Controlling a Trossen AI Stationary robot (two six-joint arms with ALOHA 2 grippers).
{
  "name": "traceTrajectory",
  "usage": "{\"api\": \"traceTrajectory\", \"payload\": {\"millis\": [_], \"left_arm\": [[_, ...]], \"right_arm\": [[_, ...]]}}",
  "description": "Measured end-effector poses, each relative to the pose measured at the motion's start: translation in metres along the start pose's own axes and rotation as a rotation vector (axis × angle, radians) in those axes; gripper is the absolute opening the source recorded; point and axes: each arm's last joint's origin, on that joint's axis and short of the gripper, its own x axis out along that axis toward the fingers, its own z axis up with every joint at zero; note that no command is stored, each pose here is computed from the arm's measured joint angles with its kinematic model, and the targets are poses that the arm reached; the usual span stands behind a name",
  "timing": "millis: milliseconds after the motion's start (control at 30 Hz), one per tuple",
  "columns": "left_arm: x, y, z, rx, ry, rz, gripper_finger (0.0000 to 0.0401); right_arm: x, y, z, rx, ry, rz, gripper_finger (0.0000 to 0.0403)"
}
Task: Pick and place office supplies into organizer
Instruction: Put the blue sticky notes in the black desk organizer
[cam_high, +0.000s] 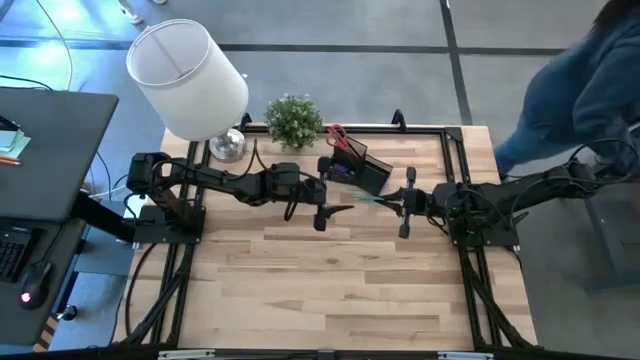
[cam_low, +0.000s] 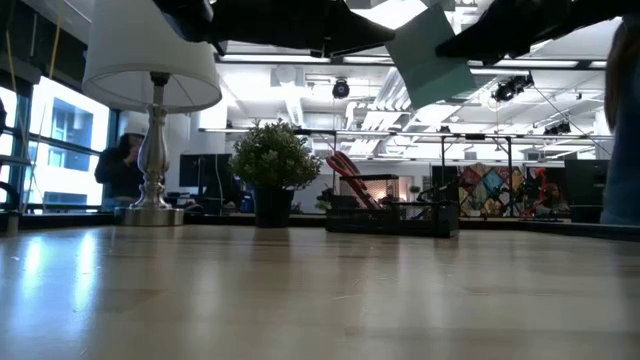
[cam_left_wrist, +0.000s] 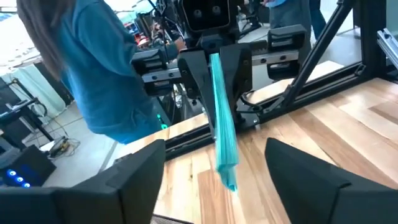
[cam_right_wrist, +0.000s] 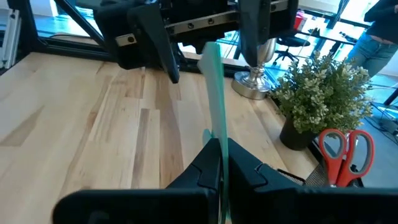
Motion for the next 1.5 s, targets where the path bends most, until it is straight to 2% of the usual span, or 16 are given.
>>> {"api": "traceTrajectory", "payload": {"millis": [133, 267, 1033, 1500], "left_arm": [[0.0, 0.0, 0.001, -0.027, -0.006, 0.003, 0.0287], [0.001, 0.0, 0.0, -0.036, -0.007, 0.003, 0.0278], [0.002, -0.001, 0.0, -0.066, -0.03, -0.008, 0.0105], [0.004, -0.002, -0.002, -0.075, -0.035, -0.035, 0.0037]], "right_arm": [[0.0, 0.0, 0.001, 0.004, -0.01, -0.001, 0.0001], [0.0, 0.0, 0.002, 0.008, -0.021, 0.001, 0.0002], [0.002, 0.001, 0.004, 0.012, -0.04, 0.028, 0.0001], [0.013, 0.001, 0.0, -0.004, -0.021, 0.014, 0.0001]]}}
